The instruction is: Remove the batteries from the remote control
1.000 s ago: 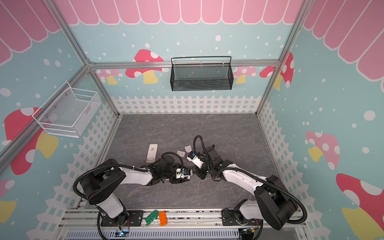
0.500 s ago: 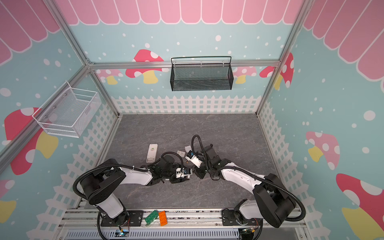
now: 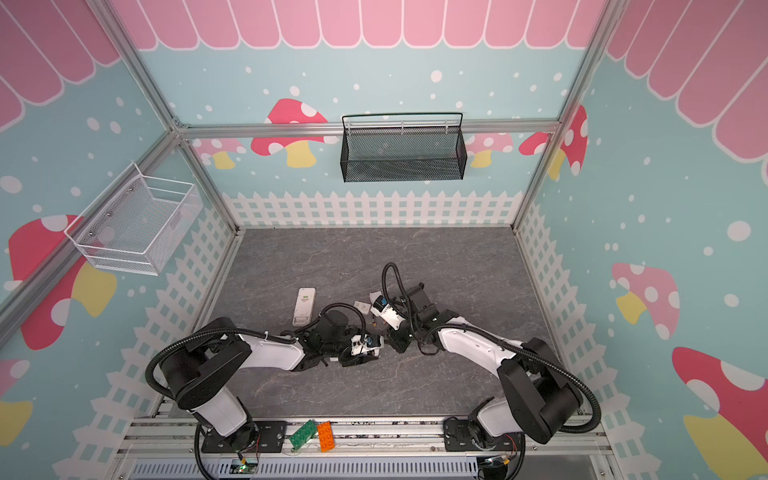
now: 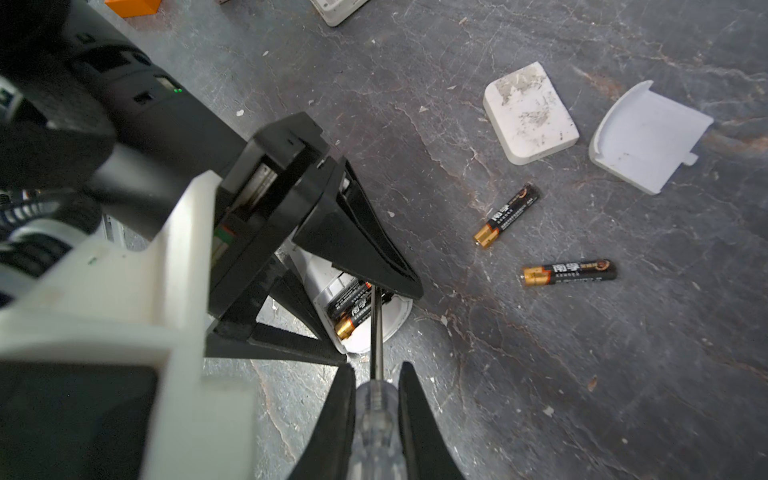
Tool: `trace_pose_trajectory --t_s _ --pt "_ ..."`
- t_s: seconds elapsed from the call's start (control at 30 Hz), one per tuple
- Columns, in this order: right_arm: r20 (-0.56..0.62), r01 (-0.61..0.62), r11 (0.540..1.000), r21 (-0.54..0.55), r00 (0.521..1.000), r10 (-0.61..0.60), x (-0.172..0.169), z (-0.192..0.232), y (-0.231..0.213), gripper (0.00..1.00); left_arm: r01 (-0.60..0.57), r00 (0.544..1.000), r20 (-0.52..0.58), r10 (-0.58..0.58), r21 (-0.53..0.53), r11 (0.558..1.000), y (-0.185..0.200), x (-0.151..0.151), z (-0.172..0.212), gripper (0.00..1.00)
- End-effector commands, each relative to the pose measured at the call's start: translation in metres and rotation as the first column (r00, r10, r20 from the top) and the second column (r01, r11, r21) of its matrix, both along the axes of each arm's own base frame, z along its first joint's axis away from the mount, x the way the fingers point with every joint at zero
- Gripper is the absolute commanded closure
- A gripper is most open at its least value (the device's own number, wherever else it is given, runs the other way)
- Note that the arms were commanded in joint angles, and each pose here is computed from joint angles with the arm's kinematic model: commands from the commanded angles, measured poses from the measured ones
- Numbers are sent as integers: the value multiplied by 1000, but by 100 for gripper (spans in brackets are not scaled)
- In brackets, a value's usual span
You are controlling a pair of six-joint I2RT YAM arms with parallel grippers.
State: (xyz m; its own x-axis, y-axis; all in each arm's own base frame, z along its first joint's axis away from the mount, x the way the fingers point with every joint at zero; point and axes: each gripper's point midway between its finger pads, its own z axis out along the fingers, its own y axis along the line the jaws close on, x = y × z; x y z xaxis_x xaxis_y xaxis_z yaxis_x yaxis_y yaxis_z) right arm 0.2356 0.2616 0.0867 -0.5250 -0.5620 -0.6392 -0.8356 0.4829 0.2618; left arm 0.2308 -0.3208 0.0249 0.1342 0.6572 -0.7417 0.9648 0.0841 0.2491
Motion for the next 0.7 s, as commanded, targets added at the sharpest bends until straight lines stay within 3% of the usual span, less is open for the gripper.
trace_pose_trajectory --t_s 0.0,0.4,0.67 --pt "-122 -41 999 -10 992 40 -22 -15 -1 100 75 996 -52 -69 124 990 18 -28 -36 53" --pt "-115 -49 998 35 992 53 -20 5 -5 100 74 996 -50 -68 127 989 19 -28 -37 53" --pt "53 5 999 -47 999 -2 3 13 -21 100 71 997 -49 -66 126 990 18 -28 -36 52"
